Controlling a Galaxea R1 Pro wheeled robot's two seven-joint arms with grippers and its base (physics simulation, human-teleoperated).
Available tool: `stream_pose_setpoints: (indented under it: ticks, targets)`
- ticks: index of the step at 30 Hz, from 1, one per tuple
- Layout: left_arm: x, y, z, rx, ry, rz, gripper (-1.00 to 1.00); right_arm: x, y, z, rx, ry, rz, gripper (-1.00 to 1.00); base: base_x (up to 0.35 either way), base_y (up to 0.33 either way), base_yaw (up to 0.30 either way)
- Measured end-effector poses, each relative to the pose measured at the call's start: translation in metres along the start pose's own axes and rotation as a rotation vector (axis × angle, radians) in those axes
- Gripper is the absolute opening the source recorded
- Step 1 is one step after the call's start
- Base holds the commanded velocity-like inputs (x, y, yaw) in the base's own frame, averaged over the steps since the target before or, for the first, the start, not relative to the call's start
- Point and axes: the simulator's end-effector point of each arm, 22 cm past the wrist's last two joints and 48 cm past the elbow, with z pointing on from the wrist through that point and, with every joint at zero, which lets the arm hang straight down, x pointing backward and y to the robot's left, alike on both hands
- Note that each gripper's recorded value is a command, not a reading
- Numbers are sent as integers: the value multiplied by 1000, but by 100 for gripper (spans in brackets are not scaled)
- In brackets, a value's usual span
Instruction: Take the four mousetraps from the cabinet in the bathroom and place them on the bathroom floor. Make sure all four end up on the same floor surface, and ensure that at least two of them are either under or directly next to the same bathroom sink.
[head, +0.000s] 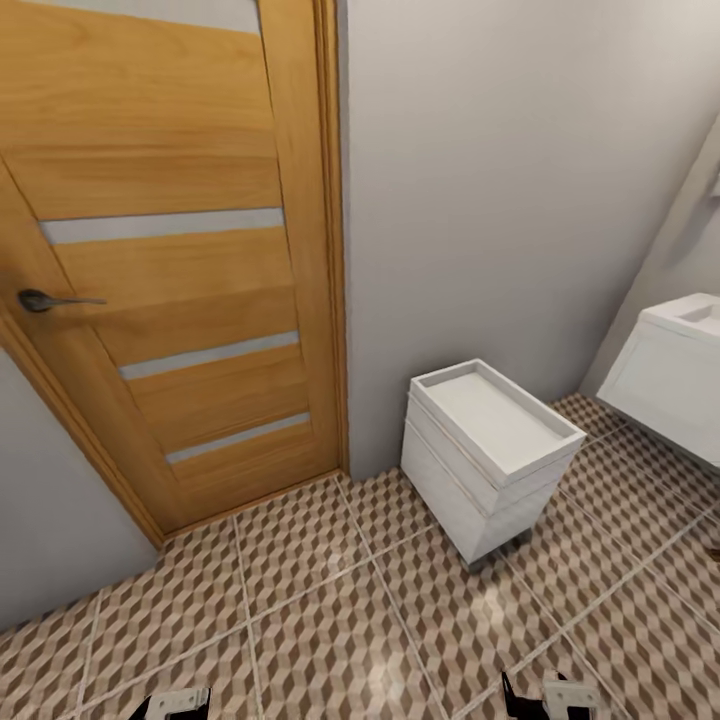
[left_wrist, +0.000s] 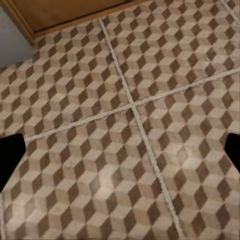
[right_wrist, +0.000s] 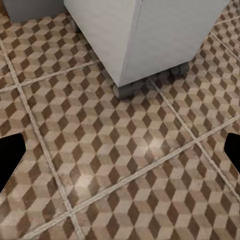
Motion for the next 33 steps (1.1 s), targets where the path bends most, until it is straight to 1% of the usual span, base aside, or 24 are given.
stream_pose_setpoints:
  ticks: [33]
  targets:
    - [11,0,0,1,24,4,100,12,1,-1,-3,26,-5,100,0,0,257]
